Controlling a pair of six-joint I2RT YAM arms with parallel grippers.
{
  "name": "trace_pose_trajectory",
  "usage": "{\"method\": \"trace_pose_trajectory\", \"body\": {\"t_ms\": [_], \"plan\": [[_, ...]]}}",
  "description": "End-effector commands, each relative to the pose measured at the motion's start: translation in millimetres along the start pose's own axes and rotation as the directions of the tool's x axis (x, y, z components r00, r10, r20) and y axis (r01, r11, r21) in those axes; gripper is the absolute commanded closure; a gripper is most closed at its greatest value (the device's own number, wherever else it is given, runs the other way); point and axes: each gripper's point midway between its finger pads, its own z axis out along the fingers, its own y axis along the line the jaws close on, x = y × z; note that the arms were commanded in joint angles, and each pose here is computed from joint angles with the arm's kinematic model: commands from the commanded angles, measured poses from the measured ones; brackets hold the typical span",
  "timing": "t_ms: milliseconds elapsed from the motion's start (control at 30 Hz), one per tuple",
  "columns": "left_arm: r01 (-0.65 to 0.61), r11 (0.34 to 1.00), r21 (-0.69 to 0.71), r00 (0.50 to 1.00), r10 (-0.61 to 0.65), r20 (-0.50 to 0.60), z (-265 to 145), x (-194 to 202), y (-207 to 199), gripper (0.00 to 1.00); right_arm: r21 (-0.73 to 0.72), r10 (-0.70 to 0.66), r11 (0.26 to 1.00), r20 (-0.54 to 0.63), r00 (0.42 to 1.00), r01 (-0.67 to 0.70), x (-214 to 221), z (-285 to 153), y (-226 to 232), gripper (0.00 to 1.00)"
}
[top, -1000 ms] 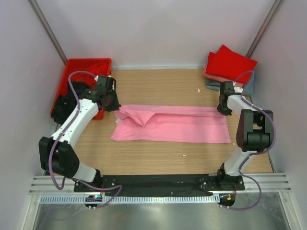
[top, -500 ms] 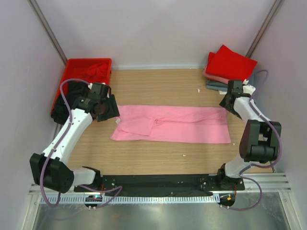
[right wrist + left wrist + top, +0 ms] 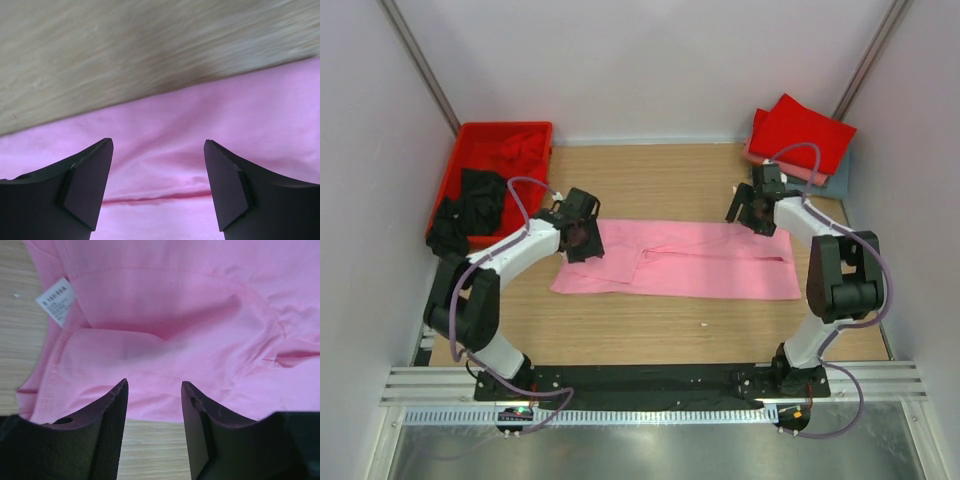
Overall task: Fold and stack the t-shirts
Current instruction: Fold the tshirt
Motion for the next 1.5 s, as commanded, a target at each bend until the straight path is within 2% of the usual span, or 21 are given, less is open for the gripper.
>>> {"method": "trace_pose_trajectory", "body": {"t_ms": [0, 267, 433, 500, 567, 600, 667, 700, 733, 833, 867, 900, 933, 967, 1067, 1167, 1333, 1367, 1400, 1433, 1467], "plan": [[0.033, 0.999, -0.003, 0.999, -0.033, 0.041, 20, 0, -11, 0.53, 0.014, -0.073, 0.997, -0.052, 0.996, 0.074, 25, 8, 17, 0.21], [0.001, 0.993, -0.116, 1.000, 0.001, 0.019, 63, -6, -4, 0.55, 0.113, -0.079, 0.989, -0.165, 0.983, 0.098, 109, 21, -7, 0.20], [-0.012, 0.984, -0.179, 0.999, 0.018, 0.031, 89, -49, -16, 0.54, -0.153, 0.073, 0.980, -0.314, 0.947, -0.127, 189, -8, 44, 0.20], [-0.010, 0.985, -0.174, 0.999, 0.016, 0.035, 106, -74, -31, 0.54, -0.223, 0.002, 0.971, -0.345, 0.939, -0.084, 225, -28, 72, 0.18], [-0.046, 0.981, -0.191, 0.999, 0.048, 0.004, 114, -87, -37, 0.52, -0.251, 0.023, 0.960, -0.381, 0.924, -0.127, 254, -47, 92, 0.16], [-0.052, 0.987, -0.153, 0.998, 0.058, 0.035, 126, -113, -61, 0.51, -0.325, -0.038, 0.940, -0.401, 0.915, -0.103, 281, -66, 117, 0.15], [-0.136, 0.985, -0.108, 0.990, 0.131, -0.053, 142, -114, -78, 0.50, -0.403, -0.108, 0.911, -0.433, 0.895, -0.085, 307, -89, 150, 0.13], [-0.152, 0.987, -0.048, 0.988, 0.152, -0.002, 156, -139, -106, 0.49, -0.436, -0.196, 0.899, -0.451, 0.871, -0.024, 329, -106, 159, 0.12], [-0.185, 0.983, -0.021, 0.983, 0.184, -0.023, 153, -138, -115, 0.46, -0.479, -0.224, 0.878, -0.424, 0.877, -0.008, 322, -120, 186, 0.11], [-0.229, 0.964, 0.138, 0.968, 0.211, 0.134, 117, -178, -164, 0.39, -0.497, -0.302, 0.863, -0.355, 0.885, 0.095, 314, -151, 205, 0.07], [-0.232, 0.965, 0.126, 0.971, 0.221, 0.096, 125, -164, -156, 0.37, -0.490, -0.300, 0.863, -0.305, 0.904, 0.122, 304, -155, 209, 0.05], [-0.240, 0.954, 0.178, 0.961, 0.207, 0.186, 114, -182, -171, 0.35, -0.476, -0.326, 0.864, -0.279, 0.903, 0.164, 297, -163, 204, 0.04], [-0.248, 0.946, 0.210, 0.946, 0.190, 0.262, 71, -200, -179, 0.28, -0.485, -0.319, 0.858, -0.243, 0.916, 0.170, 281, -175, 215, 0.01], [-0.250, 0.948, 0.196, 0.948, 0.198, 0.249, 74, -192, -172, 0.24, -0.457, -0.306, 0.869, -0.192, 0.933, 0.191, 267, -177, 214, 0.00], [-0.275, 0.940, 0.203, 0.929, 0.205, 0.308, 29, -210, -176, 0.20, -0.445, -0.293, 0.868, -0.103, 0.951, 0.219, 235, -196, 213, 0.00], [-0.276, 0.945, 0.174, 0.925, 0.213, 0.315, -6, -215, -169, 0.19, -0.370, -0.271, 0.892, 0.018, 0.962, 0.258, 200, -193, 203, 0.00], [-0.241, 0.968, 0.075, 0.921, 0.203, 0.332, -69, -215, -128, 0.19, -0.312, -0.265, 0.912, 0.049, 0.963, 0.266, 160, -155, 190, 0.00], [-0.236, 0.971, 0.037, 0.931, 0.215, 0.295, -68, -203, -113, 0.20, -0.292, -0.226, 0.928, 0.048, 0.973, 0.230, 141, -140, 183, 0.00], [-0.225, 0.974, 0.033, 0.929, 0.204, 0.309, -106, -195, -101, 0.20, -0.309, -0.198, 0.928, 0.066, 0.978, 0.208, 126, -133, 186, 0.00], [-0.210, 0.977, 0.028, 0.935, 0.192, 0.299, -117, -185, -92, 0.21, -0.334, -0.197, 0.921, 0.048, 0.979, 0.202, 121, -127, 189, 0.00], [-0.209, 0.978, -0.001, 0.957, 0.204, 0.208, -102, -153, -73, 0.21, -0.300, -0.194, 0.933, 0.048, 0.980, 0.199, 103, -107, 181, 0.00]]}}
